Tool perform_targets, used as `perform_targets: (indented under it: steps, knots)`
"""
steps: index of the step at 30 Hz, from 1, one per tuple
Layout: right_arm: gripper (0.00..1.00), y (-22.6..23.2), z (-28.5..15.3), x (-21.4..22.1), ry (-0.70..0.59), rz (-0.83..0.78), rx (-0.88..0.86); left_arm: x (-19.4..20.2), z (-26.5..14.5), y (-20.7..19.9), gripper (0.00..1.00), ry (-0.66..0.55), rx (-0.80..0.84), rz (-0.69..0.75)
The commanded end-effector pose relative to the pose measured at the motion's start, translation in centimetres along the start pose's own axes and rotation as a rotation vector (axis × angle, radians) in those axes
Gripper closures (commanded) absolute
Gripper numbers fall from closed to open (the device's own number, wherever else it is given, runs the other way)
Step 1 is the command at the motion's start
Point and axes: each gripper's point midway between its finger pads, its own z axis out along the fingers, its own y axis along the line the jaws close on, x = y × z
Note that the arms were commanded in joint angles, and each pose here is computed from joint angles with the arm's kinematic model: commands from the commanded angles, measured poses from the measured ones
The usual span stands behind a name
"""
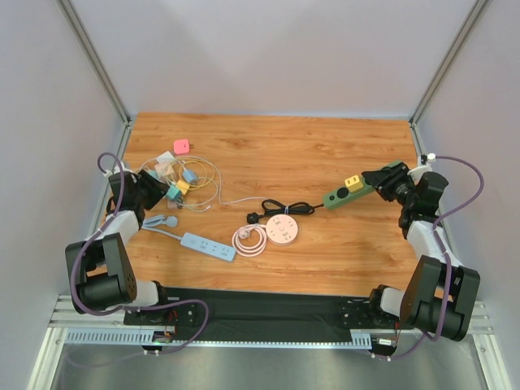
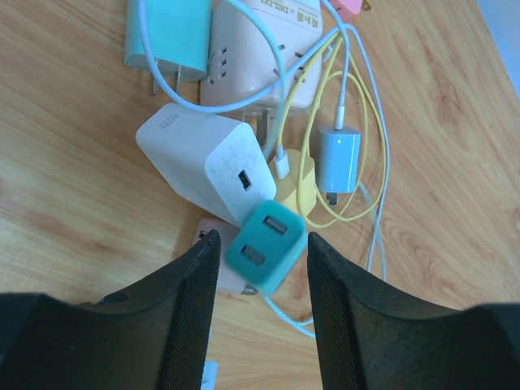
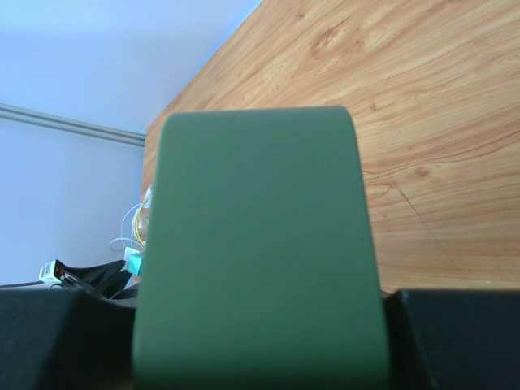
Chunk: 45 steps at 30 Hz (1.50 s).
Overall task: Pull the plug off the socket
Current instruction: Place the plug at the corner of the board, then remove the plug from the socket.
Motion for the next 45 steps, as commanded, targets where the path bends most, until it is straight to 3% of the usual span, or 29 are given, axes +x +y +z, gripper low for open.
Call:
perform_targets:
  steps: [1, 6, 12, 13, 15, 22, 30, 36, 39, 45]
  knots:
    - [1.0, 2.2, -0.1, -2.0, -0.039, -0.038, -0.067, -1.3, 0.2, -0.6, 0.43, -0.018, 0.016, 0.0]
    - [1.0, 2.2, -0.2, -2.2, -0.044, -0.038, -0.067, -1.4, 0.0, -0.7, 0.32, -0.017, 0.017, 0.013]
    - [1.0, 2.2, -0.3, -2.2, -0.045, -0.037, -0.068, -2.6, -1.2, -1.6, 0.13, -0.049, 0.022, 0.06]
    - [1.0, 2.2, -0.2, -2.2, -0.043, -0.037, -0.069, -2.9, -1.5, -1.7, 0.04, -0.057, 0.021, 0.067]
    - [1.0, 2.1, -0.2, -2.2, -0.045, -0.037, -0.066, -3.4, -2.2, -2.1, 0.01, -0.079, 0.027, 0.093]
    - [1.0, 2.1, -0.2, -2.2, -0.043, -0.038, -0.066, -5.1, -4.4, -3.7, 0.0, -0.148, 0.067, 0.173]
    - [1.0, 2.0, -0.1, -2.1, -0.038, -0.042, -0.066, -5.7, -7.0, -9.3, 0.0, -0.166, 0.27, 0.33]
    - [1.0, 2.0, -0.2, -2.2, -0.038, -0.048, -0.065, -2.5, -8.6, -16.1, 0.0, -0.098, 0.516, 0.503]
    - [1.0, 2.0, -0.2, -2.1, -0.034, -0.048, -0.067, 1.4, -9.7, -20.1, 0.0, -0.027, 0.662, 0.578]
    - [1.0, 2.0, -0.1, -2.0, -0.021, -0.04, -0.074, 6.9, -11.6, -24.2, 0.0, 0.013, 0.827, 0.758]
